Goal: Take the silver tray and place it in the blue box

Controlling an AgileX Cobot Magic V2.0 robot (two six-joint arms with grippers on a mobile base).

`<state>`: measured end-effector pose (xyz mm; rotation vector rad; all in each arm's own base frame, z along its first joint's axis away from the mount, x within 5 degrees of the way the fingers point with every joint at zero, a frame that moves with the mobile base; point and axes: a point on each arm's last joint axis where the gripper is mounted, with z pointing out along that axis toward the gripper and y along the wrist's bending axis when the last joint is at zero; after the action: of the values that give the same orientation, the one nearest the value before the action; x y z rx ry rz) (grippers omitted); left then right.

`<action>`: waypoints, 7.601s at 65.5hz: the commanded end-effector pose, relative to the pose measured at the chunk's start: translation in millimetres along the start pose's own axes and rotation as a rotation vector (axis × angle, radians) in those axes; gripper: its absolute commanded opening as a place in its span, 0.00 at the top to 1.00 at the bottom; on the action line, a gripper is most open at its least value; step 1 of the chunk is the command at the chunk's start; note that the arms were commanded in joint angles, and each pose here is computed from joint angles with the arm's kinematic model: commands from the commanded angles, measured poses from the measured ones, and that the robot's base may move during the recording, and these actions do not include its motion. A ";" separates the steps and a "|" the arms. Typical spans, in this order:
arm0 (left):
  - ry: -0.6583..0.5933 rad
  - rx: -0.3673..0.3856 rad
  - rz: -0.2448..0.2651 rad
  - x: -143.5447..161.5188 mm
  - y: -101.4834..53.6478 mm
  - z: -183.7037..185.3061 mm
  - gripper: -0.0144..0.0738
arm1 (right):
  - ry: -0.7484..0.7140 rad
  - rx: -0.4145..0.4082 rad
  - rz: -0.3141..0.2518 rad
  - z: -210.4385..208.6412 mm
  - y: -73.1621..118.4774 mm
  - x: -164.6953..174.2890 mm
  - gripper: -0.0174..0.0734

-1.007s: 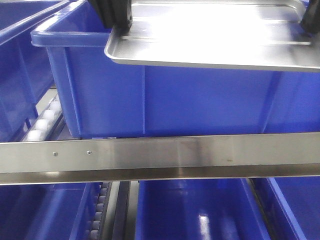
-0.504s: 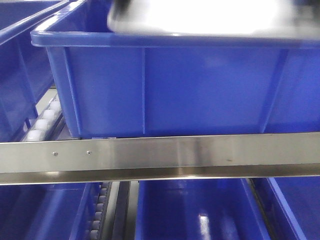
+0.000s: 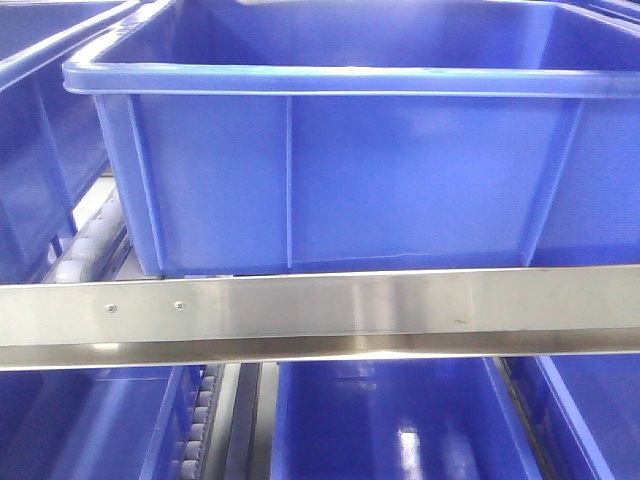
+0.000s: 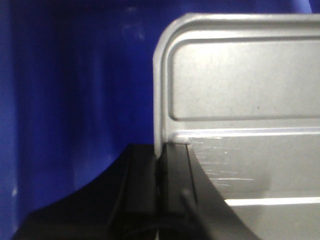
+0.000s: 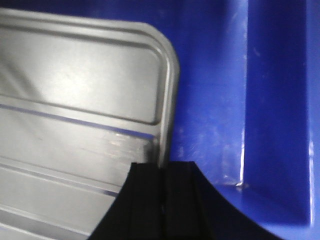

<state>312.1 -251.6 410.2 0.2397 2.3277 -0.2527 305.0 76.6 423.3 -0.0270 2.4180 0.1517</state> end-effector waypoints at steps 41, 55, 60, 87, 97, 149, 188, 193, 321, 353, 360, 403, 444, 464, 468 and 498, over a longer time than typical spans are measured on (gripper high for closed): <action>-0.137 0.121 -0.019 -7.9 -9.5 99.1 0.96 | -0.033 0.085 -0.043 103.2 -13.3 -26.5 0.74; -0.091 0.099 -0.004 2.1 -10.1 120.4 0.96 | -0.015 0.095 -0.037 124.0 -18.9 -25.3 0.74; -0.085 0.094 -0.001 3.4 -10.0 122.9 0.95 | -0.008 0.095 -0.038 129.0 -18.9 -24.5 0.74; -0.059 0.068 -0.042 0.2 7.6 127.6 0.48 | 0.003 0.097 -0.035 129.3 -19.1 -23.4 0.32; -0.070 0.057 -0.035 -4.0 9.1 120.0 0.35 | -0.006 0.097 -0.031 114.5 -19.2 -24.8 0.18; -0.115 -0.041 0.158 -25.1 34.7 -68.7 0.96 | -0.242 0.044 -0.054 -36.7 -25.4 14.7 0.75; -0.283 0.093 0.215 80.6 77.7 -105.3 0.96 | -0.472 -0.014 -0.094 -63.6 -42.9 128.8 0.75; -0.352 0.134 0.219 105.2 88.7 -119.8 0.96 | -0.517 -0.023 -0.095 -68.7 -46.0 148.1 0.75; -0.835 -0.234 -0.085 342.6 198.8 -107.2 0.96 | -0.799 -0.070 -0.093 -87.1 -64.1 256.9 0.75; -0.831 -0.234 -0.091 350.3 201.1 -96.2 0.96 | -0.799 -0.070 -0.093 -87.0 -64.1 256.9 0.75; -0.831 -0.234 -0.091 350.3 201.1 -96.2 0.96 | -0.799 -0.070 -0.093 -87.0 -64.1 256.9 0.75; -0.831 -0.234 -0.091 350.3 201.1 -96.2 0.96 | -0.888 0.072 -0.096 -68.0 -73.3 267.5 0.75; -0.829 -0.234 -0.091 350.5 201.1 -96.1 0.96 | -0.944 0.176 -0.026 -10.0 -88.1 330.7 0.75; -0.829 -0.234 -0.091 350.5 201.1 -96.1 0.96 | -0.944 0.176 -0.026 -10.0 -88.1 330.7 0.75; -0.829 -0.234 -0.091 350.5 201.1 -96.1 0.96 | -0.944 0.176 -0.026 -10.0 -88.1 330.7 0.75; -0.829 -0.234 -0.091 350.5 201.1 -96.1 0.96 | -0.944 0.176 -0.026 -10.0 -88.1 330.7 0.75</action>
<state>56.5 -0.6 191.2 -0.0822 1.6393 -0.0855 56.7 -5.3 195.5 0.0916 1.5907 -0.0489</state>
